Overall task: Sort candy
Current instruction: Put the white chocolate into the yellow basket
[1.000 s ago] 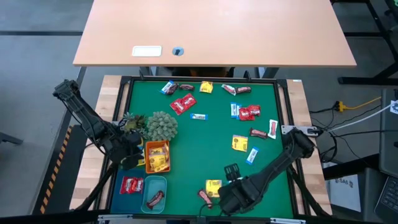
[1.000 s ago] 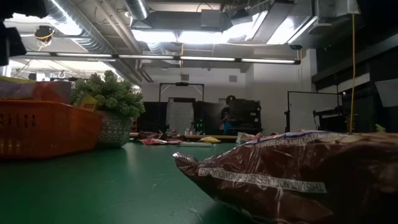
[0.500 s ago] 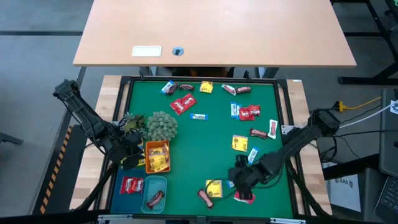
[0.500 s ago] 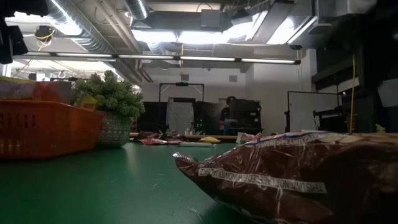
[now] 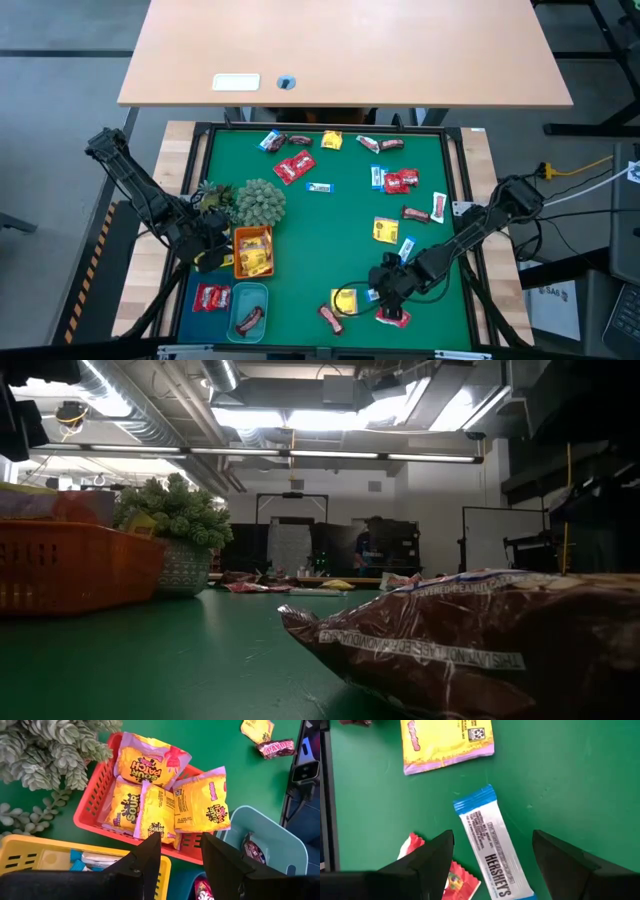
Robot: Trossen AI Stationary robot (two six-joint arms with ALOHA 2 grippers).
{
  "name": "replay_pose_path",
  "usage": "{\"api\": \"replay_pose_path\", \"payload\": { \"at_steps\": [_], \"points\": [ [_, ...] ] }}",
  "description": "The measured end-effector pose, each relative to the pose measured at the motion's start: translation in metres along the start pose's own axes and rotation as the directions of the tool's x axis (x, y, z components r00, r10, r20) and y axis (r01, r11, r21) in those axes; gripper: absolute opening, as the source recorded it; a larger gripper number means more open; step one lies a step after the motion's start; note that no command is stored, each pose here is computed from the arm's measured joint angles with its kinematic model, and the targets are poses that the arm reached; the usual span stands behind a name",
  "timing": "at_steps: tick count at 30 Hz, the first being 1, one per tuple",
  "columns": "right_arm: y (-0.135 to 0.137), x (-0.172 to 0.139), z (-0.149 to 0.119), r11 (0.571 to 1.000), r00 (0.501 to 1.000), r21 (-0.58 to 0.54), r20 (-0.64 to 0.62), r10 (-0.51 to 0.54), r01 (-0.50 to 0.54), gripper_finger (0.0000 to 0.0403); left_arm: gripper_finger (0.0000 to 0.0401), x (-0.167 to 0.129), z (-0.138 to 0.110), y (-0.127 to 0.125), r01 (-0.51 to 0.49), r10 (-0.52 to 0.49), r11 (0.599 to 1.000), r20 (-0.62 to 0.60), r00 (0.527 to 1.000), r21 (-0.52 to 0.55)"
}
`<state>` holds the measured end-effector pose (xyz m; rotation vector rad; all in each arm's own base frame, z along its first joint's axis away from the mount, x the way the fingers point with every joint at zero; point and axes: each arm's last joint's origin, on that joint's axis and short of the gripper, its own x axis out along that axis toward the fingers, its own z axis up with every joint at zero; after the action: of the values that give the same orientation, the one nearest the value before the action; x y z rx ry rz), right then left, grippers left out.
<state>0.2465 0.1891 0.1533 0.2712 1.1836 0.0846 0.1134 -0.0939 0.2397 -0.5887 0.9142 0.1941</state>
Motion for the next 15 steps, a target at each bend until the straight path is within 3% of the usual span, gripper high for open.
{"api": "replay_pose_path", "payload": {
  "at_steps": [15],
  "points": [
    [-0.0007, 0.0002, 0.0008, 0.992, 0.999, -0.124, 0.031, -0.031, 0.035, 0.0269, 0.0134, -0.0001, 0.0016, -0.0027, 0.022, -0.022, 1.000, 0.028, 0.999, -0.012]
  ]
}}
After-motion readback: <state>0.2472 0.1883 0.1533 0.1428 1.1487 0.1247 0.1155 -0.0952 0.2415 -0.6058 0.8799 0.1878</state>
